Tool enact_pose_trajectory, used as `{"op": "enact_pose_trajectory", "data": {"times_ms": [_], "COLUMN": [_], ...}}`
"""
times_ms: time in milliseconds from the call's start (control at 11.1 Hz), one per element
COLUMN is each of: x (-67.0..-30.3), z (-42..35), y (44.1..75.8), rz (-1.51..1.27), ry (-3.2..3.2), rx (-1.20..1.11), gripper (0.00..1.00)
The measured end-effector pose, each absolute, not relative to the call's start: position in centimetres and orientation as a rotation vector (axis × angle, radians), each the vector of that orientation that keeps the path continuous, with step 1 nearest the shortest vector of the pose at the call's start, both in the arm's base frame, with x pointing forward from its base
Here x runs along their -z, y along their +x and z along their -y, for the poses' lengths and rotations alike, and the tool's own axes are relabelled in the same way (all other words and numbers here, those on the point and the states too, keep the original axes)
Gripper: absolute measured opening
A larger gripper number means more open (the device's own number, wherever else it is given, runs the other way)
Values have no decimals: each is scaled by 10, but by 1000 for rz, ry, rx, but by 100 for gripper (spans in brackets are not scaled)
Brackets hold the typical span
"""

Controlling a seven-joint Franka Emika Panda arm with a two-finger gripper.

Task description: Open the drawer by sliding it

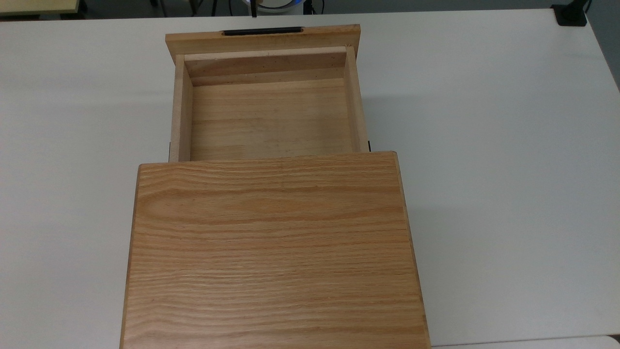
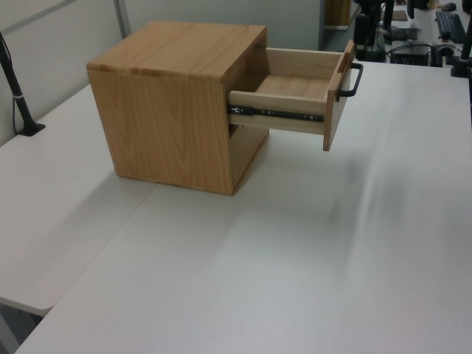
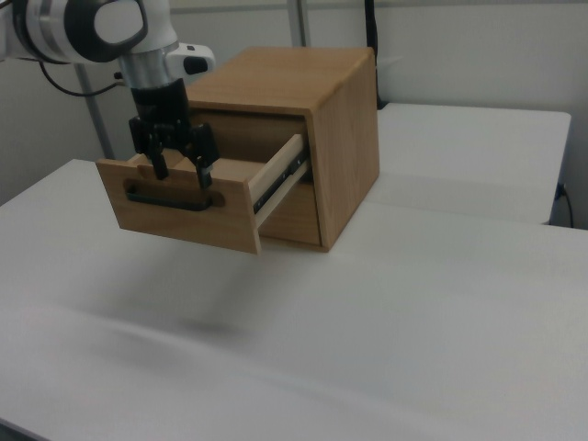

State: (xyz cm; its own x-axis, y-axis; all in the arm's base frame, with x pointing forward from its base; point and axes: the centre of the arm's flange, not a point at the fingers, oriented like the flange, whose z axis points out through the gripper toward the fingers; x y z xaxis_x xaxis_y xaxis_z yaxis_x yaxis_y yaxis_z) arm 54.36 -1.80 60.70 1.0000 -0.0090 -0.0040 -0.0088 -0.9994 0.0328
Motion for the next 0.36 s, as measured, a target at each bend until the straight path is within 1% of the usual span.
{"op": "enact_pose_trajectory", "data": {"times_ms": [90,359], "x": [-608,-615], "z": [20,26], "y": [549,548], "rz": [19,37], "ry": [3102,3101], "rx": [10,23], "gripper": [100,100]}}
